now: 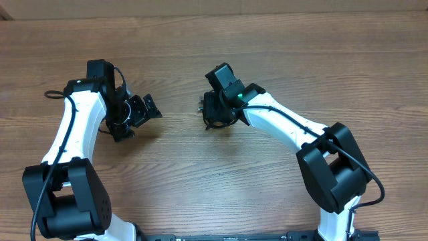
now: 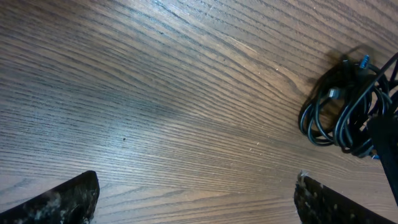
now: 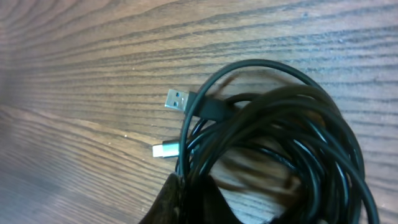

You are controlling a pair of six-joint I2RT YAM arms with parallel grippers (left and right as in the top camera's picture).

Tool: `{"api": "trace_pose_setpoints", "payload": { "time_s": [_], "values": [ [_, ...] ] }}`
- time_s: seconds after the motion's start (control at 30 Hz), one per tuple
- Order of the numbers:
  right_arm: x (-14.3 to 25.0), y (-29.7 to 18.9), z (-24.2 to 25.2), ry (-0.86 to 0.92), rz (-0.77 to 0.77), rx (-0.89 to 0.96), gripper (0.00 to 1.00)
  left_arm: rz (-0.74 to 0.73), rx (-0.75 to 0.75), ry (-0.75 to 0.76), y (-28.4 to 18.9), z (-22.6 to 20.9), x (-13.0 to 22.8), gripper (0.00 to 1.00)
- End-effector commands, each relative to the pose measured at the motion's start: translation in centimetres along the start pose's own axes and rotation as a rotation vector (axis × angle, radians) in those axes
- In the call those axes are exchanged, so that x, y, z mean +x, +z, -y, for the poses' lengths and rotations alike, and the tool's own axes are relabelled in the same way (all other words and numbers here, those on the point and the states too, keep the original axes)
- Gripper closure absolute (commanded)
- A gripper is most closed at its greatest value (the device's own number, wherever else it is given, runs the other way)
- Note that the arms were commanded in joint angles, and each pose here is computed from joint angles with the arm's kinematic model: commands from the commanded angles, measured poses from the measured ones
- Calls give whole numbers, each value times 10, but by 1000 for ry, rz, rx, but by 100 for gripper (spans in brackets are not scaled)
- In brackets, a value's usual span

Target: Untangle cables

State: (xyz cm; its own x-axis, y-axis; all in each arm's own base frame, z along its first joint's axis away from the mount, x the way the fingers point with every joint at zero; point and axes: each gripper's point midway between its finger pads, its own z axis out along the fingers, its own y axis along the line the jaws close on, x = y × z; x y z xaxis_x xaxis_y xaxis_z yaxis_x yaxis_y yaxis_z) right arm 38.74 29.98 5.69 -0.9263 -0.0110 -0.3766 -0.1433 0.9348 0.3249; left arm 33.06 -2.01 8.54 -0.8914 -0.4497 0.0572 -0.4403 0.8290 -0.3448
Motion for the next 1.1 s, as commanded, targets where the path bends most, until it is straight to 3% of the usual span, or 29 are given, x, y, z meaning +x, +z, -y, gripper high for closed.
{"api": "trace_pose_setpoints", "payload": {
  "time_s": [0.0,0.23,0.47,0.87,1.07],
  "values": [
    [-14,-21,-21,-10,32,-74,96,21,-3,-10,-4,2,-6,0],
    [-18,-36,-43,-18,21,-173,96,10,-5,-14,-4,2,-3,1],
    [-47,-105,-73,-28,82,-331,96,-50,109,55,-5,20,9,0],
    [-37,-219,-116,-112,-30,-839,96,-87,258,76,-10,45,15,0],
    [-36,-223,-108,-88,-64,-863,96,-112,358,126,-16,61,22,1]
  ]
}}
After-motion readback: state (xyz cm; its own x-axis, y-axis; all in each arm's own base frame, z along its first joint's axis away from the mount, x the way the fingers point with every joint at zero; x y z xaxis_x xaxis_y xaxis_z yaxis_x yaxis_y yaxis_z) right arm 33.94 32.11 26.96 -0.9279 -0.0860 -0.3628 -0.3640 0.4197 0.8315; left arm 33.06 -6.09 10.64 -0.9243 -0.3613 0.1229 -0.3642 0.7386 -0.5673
